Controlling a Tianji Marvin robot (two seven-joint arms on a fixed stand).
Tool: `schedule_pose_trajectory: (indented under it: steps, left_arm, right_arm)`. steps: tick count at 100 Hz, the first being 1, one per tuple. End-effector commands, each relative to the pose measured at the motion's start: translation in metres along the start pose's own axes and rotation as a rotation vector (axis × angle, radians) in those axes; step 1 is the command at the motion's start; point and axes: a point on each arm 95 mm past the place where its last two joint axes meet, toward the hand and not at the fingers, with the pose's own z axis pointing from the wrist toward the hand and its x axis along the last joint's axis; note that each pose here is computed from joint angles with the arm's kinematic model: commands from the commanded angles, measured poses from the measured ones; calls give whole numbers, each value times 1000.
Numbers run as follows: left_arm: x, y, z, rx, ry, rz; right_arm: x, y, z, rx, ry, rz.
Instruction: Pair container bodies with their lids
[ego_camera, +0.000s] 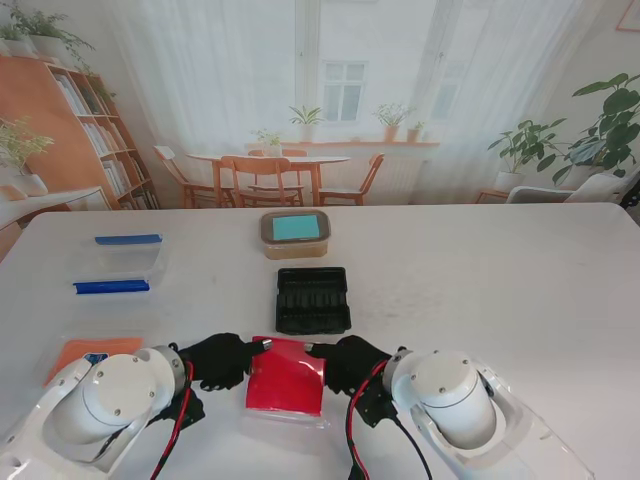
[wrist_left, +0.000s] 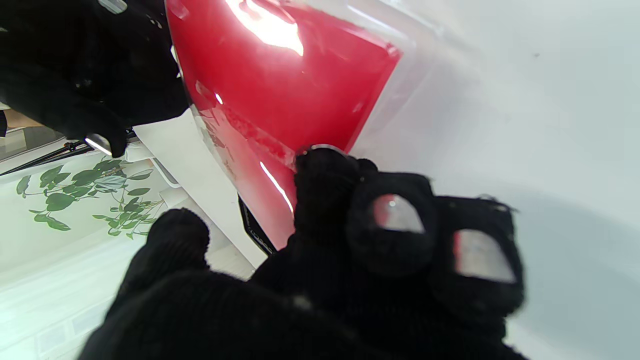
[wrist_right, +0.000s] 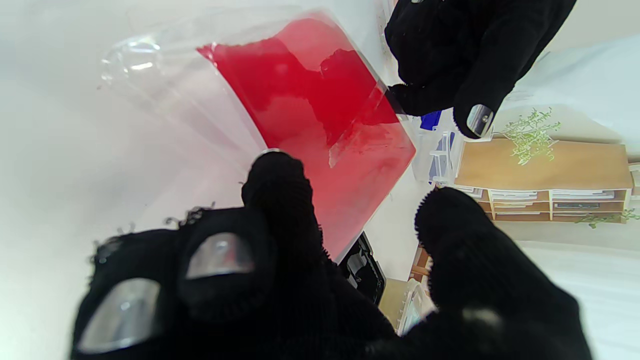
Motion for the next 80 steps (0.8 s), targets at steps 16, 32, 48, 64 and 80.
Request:
schedule_pose_trajectory:
  steps: [16,32,48,64,80]
  left_arm:
    - [15,0,2,-15,37,-7]
    - [20,-5,6,-8,39,-7]
    - [24,-11,10,-2,39,-9]
    - [28,-17,14,2,36,-12]
    - [32,-24,20,5,33,-15]
  right_arm:
    - [19,2,0,18,48,-2]
    - [24,9,1,9,54,-6]
    - [30,16,5,5,56,-6]
    - [36,25,9,-1,56,-6]
    - [44,34,14,-11,58,-11]
